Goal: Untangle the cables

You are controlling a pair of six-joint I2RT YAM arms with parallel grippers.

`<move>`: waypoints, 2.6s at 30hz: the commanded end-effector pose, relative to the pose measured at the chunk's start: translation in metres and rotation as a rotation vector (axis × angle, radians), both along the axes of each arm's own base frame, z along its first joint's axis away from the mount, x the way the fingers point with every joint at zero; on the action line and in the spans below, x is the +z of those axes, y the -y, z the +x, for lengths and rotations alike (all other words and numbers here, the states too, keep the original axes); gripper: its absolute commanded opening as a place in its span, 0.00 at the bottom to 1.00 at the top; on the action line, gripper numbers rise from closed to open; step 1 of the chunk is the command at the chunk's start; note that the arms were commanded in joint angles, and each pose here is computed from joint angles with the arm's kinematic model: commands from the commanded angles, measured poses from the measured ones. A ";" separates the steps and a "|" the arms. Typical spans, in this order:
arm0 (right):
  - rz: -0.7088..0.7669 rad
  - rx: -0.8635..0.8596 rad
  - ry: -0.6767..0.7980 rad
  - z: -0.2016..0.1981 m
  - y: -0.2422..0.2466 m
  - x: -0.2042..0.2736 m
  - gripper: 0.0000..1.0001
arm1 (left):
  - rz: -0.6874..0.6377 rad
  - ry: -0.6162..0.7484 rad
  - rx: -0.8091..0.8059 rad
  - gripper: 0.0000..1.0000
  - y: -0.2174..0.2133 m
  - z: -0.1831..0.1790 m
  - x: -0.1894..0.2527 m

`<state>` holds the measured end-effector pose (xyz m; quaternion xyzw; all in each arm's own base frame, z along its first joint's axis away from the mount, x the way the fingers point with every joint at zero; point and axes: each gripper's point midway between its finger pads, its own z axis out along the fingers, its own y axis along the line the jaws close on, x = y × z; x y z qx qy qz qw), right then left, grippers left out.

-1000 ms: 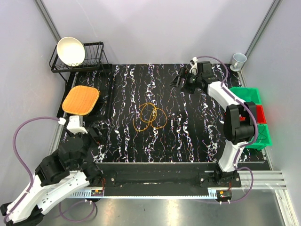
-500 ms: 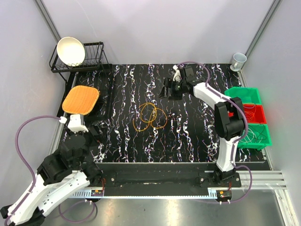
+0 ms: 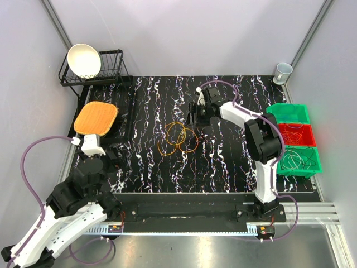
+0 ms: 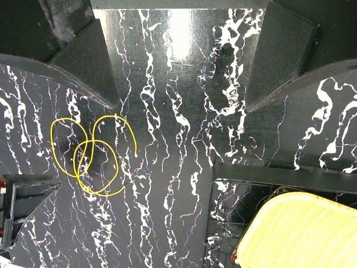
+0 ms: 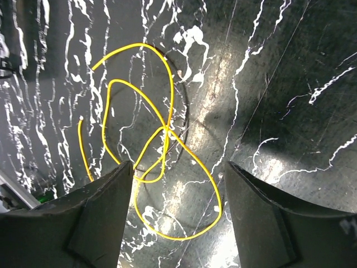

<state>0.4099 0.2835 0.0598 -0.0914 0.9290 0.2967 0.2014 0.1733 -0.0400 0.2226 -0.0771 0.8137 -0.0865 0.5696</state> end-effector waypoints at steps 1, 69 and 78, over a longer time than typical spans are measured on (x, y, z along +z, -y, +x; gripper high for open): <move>-0.025 0.027 0.031 0.005 -0.006 -0.004 0.71 | -0.012 0.020 -0.006 0.99 0.006 0.006 0.007; -0.339 -0.025 0.239 0.009 -0.014 -0.003 0.00 | -0.019 0.027 -0.004 0.99 0.005 0.007 0.008; -0.138 -0.035 0.435 0.000 -0.022 0.069 0.00 | -0.023 0.031 -0.009 0.99 0.005 0.006 0.009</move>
